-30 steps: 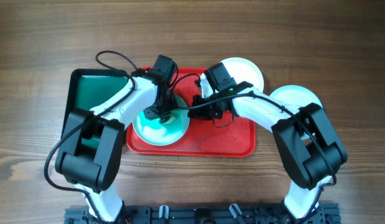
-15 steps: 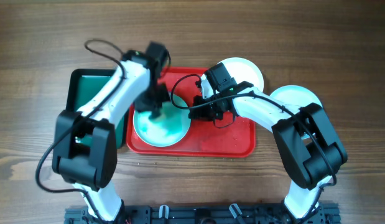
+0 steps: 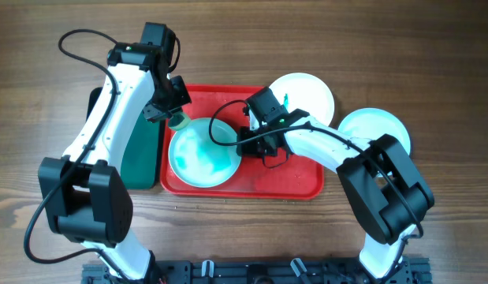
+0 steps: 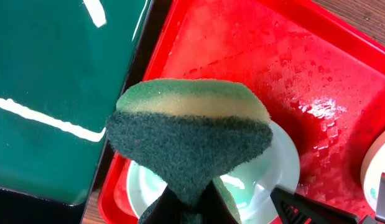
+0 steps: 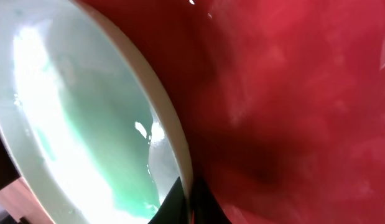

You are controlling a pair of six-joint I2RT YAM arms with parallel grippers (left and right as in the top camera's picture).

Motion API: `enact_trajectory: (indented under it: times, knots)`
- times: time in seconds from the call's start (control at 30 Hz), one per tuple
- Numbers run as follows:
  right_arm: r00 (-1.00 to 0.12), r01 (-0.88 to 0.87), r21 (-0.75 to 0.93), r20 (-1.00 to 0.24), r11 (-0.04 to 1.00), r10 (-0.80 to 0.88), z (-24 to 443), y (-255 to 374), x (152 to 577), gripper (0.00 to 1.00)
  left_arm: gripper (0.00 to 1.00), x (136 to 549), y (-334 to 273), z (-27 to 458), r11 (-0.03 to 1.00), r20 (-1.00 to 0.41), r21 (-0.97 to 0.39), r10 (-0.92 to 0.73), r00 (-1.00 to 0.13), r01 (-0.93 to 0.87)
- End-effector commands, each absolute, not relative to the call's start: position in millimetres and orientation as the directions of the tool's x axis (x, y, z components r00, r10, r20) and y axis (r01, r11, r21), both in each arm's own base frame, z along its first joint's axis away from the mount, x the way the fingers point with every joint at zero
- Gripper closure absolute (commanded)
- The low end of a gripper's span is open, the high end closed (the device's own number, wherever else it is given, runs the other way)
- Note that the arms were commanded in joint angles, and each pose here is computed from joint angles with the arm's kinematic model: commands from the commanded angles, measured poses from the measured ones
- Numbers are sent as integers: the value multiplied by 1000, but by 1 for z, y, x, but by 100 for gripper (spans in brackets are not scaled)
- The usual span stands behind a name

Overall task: Clean dirty plates on tray and stack at the side
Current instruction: 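Lift the sponge away with left gripper and raise the plate with right gripper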

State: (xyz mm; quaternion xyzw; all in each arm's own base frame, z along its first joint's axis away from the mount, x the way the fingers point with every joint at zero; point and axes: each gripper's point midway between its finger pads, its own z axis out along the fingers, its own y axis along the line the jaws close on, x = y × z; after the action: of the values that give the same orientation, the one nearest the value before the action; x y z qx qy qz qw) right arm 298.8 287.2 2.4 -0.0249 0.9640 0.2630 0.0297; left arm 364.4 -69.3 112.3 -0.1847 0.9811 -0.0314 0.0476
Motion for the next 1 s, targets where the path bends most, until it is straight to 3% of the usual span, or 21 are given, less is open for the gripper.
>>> enact_trajectory:
  times: [0.0,0.2,0.33,0.53,0.73,0.97]
  knots:
    - [-990,-82,438,-139,895,-23,21,279,311,96,96,368,-59,119,937,-108,-73,-348,-931,-342]
    - [-859,-96,104,-512,990,-29,108,222,340,96,96,366,-19,119,914,-91,-58,-405,-910,-401]
    - [-707,-83,-168,-685,982,-177,153,205,345,96,96,360,11,118,878,-68,-45,-479,-875,-477]
    - [-504,-1,-494,-750,869,-427,202,206,343,96,96,355,23,118,874,-52,-36,-486,-872,-485]
    - [-352,40,-635,-731,771,-584,243,235,330,96,96,355,23,118,873,-53,-36,-487,-872,-486]
    - [-311,109,-723,-676,682,-668,269,239,322,96,96,355,23,118,873,-53,-37,-487,-872,-486]
